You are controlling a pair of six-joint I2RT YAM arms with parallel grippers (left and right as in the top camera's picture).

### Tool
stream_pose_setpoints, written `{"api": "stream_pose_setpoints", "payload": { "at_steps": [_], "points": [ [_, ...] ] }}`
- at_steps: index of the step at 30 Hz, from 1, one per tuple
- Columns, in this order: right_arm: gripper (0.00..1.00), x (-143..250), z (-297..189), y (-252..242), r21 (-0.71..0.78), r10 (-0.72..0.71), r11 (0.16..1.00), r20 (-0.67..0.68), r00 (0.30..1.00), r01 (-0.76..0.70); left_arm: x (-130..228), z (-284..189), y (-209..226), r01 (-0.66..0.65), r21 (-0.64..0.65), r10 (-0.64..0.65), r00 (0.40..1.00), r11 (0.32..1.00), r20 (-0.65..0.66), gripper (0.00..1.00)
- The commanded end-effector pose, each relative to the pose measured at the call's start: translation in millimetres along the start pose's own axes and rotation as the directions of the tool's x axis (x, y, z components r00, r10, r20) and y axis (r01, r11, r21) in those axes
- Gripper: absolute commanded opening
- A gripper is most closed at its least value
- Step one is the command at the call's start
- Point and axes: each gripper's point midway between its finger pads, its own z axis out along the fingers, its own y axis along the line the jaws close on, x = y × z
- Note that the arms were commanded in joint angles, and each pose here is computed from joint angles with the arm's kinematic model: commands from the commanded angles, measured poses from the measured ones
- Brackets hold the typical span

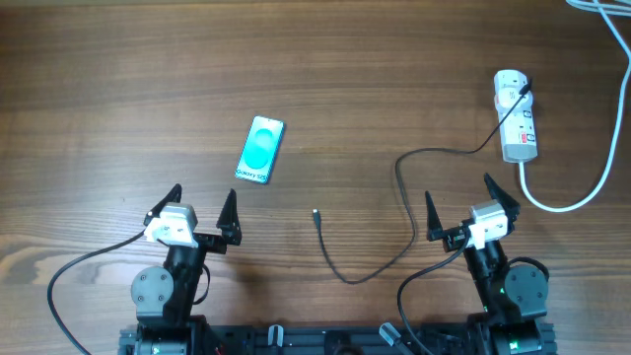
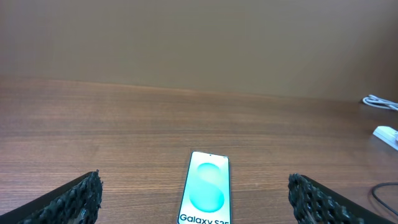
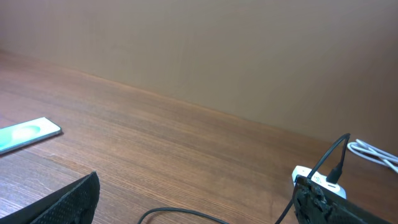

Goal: Plug charger to phone and switch on socket

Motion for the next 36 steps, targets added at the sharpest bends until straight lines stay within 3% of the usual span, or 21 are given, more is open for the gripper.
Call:
{"api": "stream_pose_setpoints", "payload": {
  "at_steps": [1, 19, 21, 24, 28, 36],
  "points": [
    [1.0, -2, 0, 0, 0.005, 0.011, 1.0, 0.008, 1.0, -0.011, 3, 0, 2, -0.011, -0.008, 0.011, 1.0, 1.0, -0.005, 1.0],
    [1.0, -2, 0, 0, 0.005, 0.011, 1.0, 0.007, 1.0, -0.011, 1, 0, 8, -0.015, -0.041, 0.015, 1.0, 0.999, 0.001, 1.0],
    [1.0, -2, 0, 0, 0.005, 0.011, 1.0, 0.008, 1.0, -0.011, -11, 0, 3, -0.004, -0.017, 0.005, 0.999, 1.0, 0.051, 1.0],
    [1.0, -2, 0, 0, 0.005, 0.011, 1.0, 0.008, 1.0, -0.011, -27, -4, -22, 0.072, 0.122, -0.081, 0.994, 0.99, 0.074, 1.0],
    [1.0, -2, 0, 0, 0.005, 0.011, 1.0, 0.008, 1.0, -0.011, -52, -15, -32, 0.207, 0.149, -0.214, 0.976, 0.967, 0.033, 1.0],
    [1.0, -2, 0, 0, 0.005, 0.011, 1.0, 0.008, 1.0, -0.011, -133, -24, -67, 0.263, 0.231, -0.239, 0.962, 0.937, -0.129, 1.0]
  ]
}}
